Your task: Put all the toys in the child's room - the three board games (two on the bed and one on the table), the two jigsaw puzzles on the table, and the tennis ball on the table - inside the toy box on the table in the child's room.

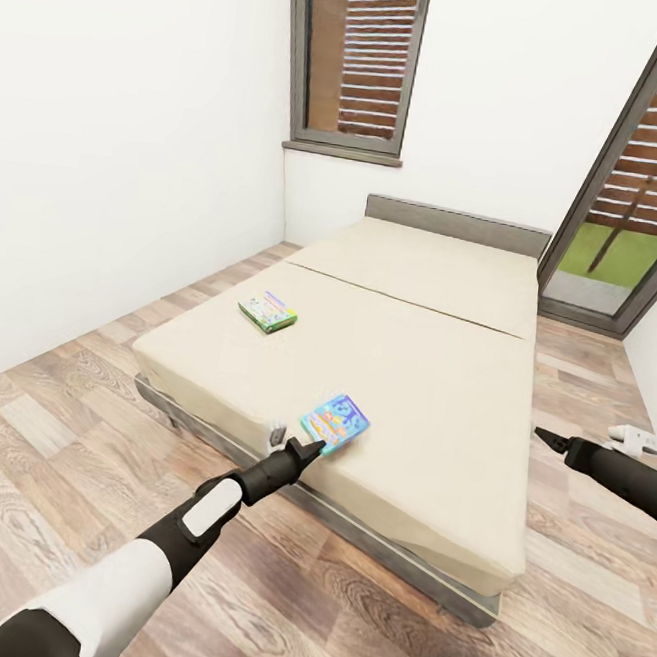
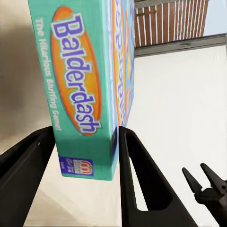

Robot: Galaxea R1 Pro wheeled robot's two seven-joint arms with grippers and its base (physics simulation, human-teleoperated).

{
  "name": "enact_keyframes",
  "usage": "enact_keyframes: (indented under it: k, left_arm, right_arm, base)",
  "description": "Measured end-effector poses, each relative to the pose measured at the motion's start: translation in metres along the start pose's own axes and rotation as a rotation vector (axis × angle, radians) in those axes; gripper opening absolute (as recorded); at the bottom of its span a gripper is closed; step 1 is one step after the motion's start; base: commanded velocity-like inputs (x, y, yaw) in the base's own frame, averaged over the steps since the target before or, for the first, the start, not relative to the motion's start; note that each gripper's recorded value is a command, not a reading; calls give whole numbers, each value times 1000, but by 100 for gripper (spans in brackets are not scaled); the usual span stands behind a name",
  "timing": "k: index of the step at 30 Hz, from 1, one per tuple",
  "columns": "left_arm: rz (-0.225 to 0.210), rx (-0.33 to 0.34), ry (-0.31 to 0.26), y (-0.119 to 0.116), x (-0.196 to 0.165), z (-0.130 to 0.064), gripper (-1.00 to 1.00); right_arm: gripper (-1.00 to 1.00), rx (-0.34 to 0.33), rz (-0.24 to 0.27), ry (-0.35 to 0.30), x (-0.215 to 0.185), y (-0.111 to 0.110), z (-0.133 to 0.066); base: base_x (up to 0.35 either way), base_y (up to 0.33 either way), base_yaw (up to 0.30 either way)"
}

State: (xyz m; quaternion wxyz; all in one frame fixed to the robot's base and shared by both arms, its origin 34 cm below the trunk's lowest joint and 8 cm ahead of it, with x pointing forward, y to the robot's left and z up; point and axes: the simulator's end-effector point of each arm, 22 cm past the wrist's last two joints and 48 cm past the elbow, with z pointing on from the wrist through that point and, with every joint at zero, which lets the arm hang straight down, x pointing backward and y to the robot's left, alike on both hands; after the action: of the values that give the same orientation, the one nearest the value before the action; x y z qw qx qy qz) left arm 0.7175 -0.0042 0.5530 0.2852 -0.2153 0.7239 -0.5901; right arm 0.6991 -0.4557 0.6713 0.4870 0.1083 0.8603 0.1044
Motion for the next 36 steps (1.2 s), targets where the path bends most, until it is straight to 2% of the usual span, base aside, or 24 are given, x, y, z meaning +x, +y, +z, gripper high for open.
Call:
enact_keyframes:
  k: [7,14,17,26,36]
  left_arm:
    - [22,-3,52,-2,30,-2,-100]
    - [14,-56,79,15,54,-11,-100]
    - [8,-58,82,16,62,-14,-100]
    - [28,-22,92,-3,78,-20,-100]
    - [62,-59,106,-16,85,-18,-100]
  right_arm:
    - [100,-14,-4,0,6,10,-1]
    - [100,-24,-16,1,10,16,-4]
    - [100,-29,-22,6,13,19,-5]
    - [100,-52,-45,17,19,31,-5]
    - [100,-102,-52,24,15,47,-10]
  base:
    - [0,0,0]
    - [0,0,0]
    - [0,0,0]
    - [0,0,0]
    - [0,0,0]
